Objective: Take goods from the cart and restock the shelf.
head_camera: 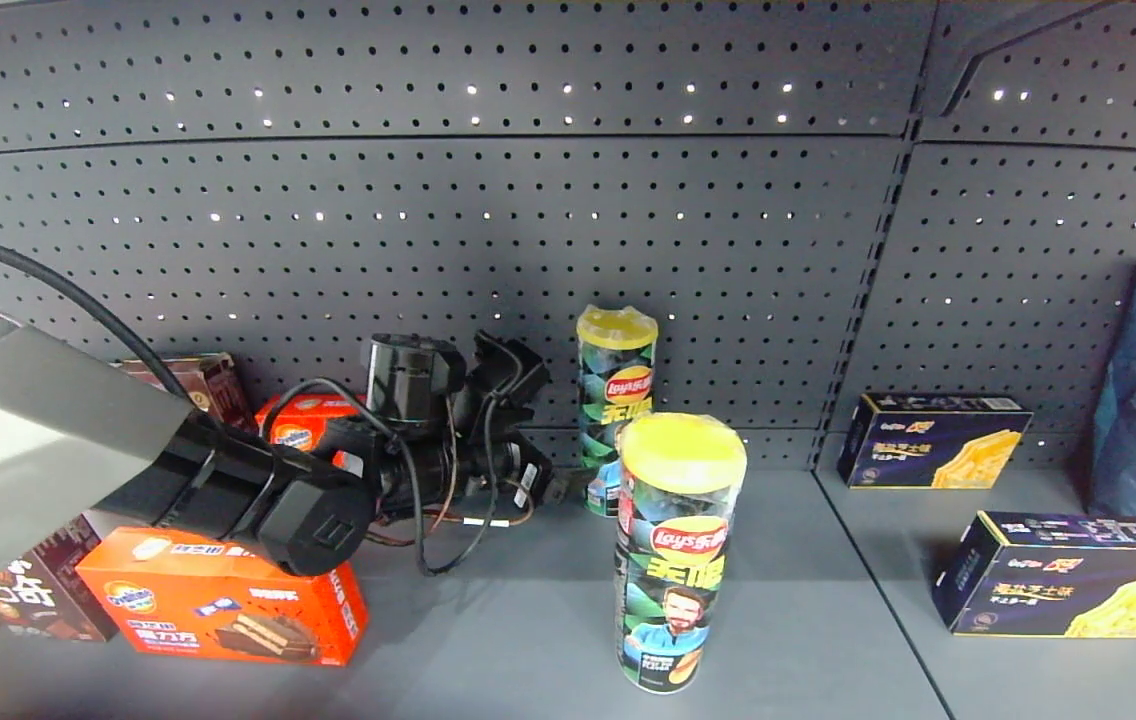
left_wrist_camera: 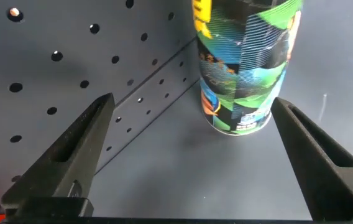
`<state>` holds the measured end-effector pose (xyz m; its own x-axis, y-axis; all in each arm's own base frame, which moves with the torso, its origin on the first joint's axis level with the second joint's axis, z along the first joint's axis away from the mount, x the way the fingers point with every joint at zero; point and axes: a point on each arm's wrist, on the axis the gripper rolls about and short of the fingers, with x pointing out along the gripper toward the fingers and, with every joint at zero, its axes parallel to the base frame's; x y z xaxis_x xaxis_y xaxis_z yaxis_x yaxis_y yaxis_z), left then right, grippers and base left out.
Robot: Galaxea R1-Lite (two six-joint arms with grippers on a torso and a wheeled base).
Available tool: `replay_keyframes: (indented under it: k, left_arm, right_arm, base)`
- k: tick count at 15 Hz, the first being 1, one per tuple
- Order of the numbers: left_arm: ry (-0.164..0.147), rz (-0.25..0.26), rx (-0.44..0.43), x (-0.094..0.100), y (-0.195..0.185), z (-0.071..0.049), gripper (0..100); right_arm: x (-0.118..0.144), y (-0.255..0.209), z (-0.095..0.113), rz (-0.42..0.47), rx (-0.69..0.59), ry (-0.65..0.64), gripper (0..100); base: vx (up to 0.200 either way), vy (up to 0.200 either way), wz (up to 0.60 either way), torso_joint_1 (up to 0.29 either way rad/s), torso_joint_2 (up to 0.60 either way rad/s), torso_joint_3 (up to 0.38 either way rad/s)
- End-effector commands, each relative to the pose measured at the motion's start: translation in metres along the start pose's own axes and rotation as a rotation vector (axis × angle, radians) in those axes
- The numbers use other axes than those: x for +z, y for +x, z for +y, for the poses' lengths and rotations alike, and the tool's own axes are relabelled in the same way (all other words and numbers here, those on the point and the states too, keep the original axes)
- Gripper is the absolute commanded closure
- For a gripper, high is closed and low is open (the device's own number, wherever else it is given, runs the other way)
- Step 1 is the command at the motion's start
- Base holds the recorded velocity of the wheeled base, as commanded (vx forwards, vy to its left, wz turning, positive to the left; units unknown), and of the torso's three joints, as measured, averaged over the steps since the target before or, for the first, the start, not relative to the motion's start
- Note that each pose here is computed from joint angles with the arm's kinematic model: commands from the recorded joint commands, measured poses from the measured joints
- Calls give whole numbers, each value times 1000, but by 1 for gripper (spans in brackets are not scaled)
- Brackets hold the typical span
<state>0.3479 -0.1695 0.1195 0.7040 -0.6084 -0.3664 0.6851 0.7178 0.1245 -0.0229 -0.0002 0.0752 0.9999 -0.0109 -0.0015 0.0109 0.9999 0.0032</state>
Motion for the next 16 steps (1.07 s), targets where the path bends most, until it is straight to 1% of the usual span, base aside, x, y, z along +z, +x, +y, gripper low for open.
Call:
replay_keyframes:
  k: [1, 5, 9, 16]
  left_arm:
    - [-2, 8, 1, -3, 3, 0, 0]
    - [-5, 13, 19, -4, 4, 2, 0]
    - [-5, 7, 27, -3, 5, 4, 0]
    - [-10, 14, 36, -5, 5, 3, 0]
  right_arm:
    - [0, 0, 0, 2, 0, 0, 0]
    - [0, 0, 0, 0, 0, 0, 0]
    - [0, 0, 0, 2, 0, 0, 0]
    - [0, 0, 0, 2, 0, 0, 0]
  base:
    - [0, 0, 0, 0, 0, 0]
    - [0, 0, 0, 0, 0, 0]
    - [0, 0, 0, 0, 0, 0]
    - [0, 0, 0, 0, 0, 0]
